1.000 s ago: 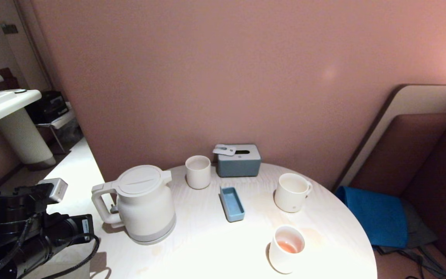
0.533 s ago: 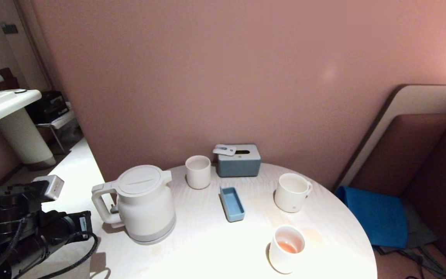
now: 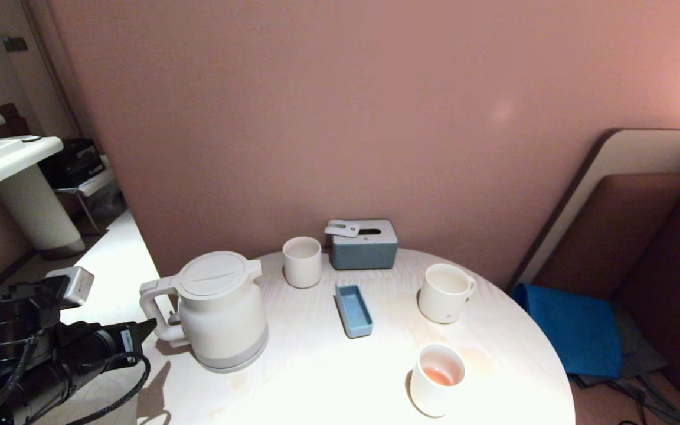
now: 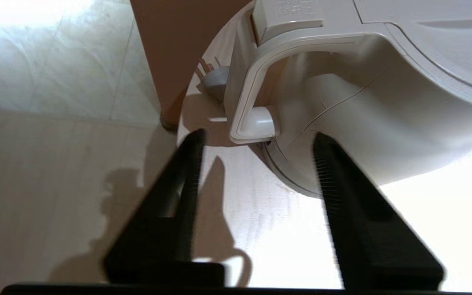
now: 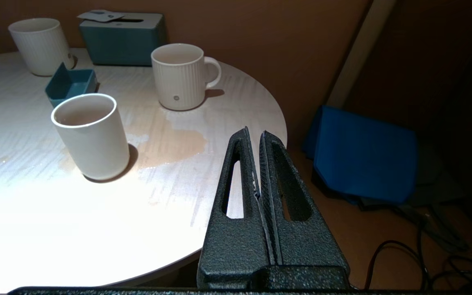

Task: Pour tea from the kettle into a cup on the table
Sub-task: Pick up the kettle

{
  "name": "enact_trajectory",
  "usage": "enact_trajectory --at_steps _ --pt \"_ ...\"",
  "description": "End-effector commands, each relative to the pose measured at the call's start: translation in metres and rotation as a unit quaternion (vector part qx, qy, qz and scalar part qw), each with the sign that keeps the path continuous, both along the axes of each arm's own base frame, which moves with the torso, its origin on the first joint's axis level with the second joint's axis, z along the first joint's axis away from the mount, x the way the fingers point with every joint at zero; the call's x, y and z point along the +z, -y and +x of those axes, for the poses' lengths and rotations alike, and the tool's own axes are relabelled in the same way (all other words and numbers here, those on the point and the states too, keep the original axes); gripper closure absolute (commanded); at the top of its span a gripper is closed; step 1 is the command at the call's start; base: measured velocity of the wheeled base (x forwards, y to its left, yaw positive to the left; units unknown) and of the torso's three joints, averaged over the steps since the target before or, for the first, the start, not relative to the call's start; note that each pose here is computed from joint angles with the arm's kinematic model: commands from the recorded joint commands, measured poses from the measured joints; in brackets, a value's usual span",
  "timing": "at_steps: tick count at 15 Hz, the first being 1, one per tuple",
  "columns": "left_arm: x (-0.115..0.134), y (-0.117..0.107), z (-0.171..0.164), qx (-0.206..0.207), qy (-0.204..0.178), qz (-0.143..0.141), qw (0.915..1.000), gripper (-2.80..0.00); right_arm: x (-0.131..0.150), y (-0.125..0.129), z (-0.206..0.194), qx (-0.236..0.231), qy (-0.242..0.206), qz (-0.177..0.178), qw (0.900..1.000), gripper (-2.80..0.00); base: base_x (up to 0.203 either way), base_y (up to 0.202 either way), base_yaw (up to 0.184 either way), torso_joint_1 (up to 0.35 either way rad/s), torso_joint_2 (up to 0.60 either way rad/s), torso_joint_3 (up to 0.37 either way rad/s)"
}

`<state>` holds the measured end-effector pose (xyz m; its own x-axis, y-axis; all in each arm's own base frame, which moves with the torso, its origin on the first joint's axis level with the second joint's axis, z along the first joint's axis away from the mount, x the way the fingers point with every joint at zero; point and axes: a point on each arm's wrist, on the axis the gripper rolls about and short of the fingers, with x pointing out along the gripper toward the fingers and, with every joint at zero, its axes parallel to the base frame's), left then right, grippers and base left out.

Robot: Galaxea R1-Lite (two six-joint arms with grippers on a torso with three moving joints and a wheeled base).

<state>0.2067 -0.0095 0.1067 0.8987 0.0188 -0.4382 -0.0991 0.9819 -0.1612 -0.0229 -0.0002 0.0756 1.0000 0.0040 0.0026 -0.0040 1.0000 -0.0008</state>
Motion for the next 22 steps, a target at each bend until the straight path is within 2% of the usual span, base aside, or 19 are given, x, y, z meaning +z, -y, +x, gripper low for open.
enact_trajectory --at_steps 1,3,5,6,10,14,16,18,21,22 --pt "-0.002 0.0 0.005 0.012 -0.003 -0.019 0.9997 -2.8 0.0 0.0 0.0 0.0 -0.001 0.0 1.0 0.0 0.0 0.0 0.0 0.0 0.0 0.0" --pt "-0.003 0.0 0.014 0.026 0.012 -0.026 0.9992 -2.8 0.0 0.0 0.0 0.0 -0.001 0.0 1.0 0.0 0.0 0.0 0.0 0.0 0.0 0.0" --pt "-0.002 -0.001 0.019 0.048 0.068 -0.019 0.9963 -2.8 0.0 0.0 0.0 0.0 -0.001 0.0 1.0 0.0 0.0 0.0 0.0 0.0 0.0 0.0" --pt "-0.008 -0.001 0.022 0.053 0.081 -0.016 0.9952 -2.8 0.0 0.0 0.0 0.0 -0.001 0.0 1.0 0.0 0.0 0.0 0.0 0.0 0.0 0.0" --pt "-0.031 -0.001 0.02 0.053 0.087 -0.005 0.9948 -2.8 0.0 0.0 0.0 0.0 -0.001 0.0 1.0 0.0 0.0 0.0 0.0 0.0 0.0 0.0" --pt "-0.029 0.009 0.0 0.034 0.086 -0.007 0.9957 -2.8 0.0 0.0 0.0 0.0 -0.001 0.0 1.0 0.0 0.0 0.0 0.0 0.0 0.0 0.0" --pt "-0.031 0.014 0.0 0.066 0.083 0.011 0.9943 -2.8 0.0 0.0 0.0 0.0 -0.001 0.0 1.0 0.0 0.0 0.0 0.0 0.0 0.0 0.0" --pt "-0.032 0.029 -0.004 0.065 0.084 0.025 0.994 -2.8 0.0 0.0 0.0 0.0 -0.001 0.0 1.0 0.0 0.0 0.0 0.0 0.0 0.0 0.0" --pt "-0.037 0.04 -0.004 0.136 0.08 0.072 0.9849 -2.8 0.0 0.0 0.0 0.0 -0.001 0.0 1.0 0.0 0.0 0.0 0.0 0.0 0.0 0.0" --pt "-0.04 0.04 -0.003 0.148 0.076 0.08 0.9828 -2.8 0.0 0.0 0.0 0.0 -0.001 0.0 1.0 0.0 0.0 0.0 0.0 0.0 0.0 0.0"
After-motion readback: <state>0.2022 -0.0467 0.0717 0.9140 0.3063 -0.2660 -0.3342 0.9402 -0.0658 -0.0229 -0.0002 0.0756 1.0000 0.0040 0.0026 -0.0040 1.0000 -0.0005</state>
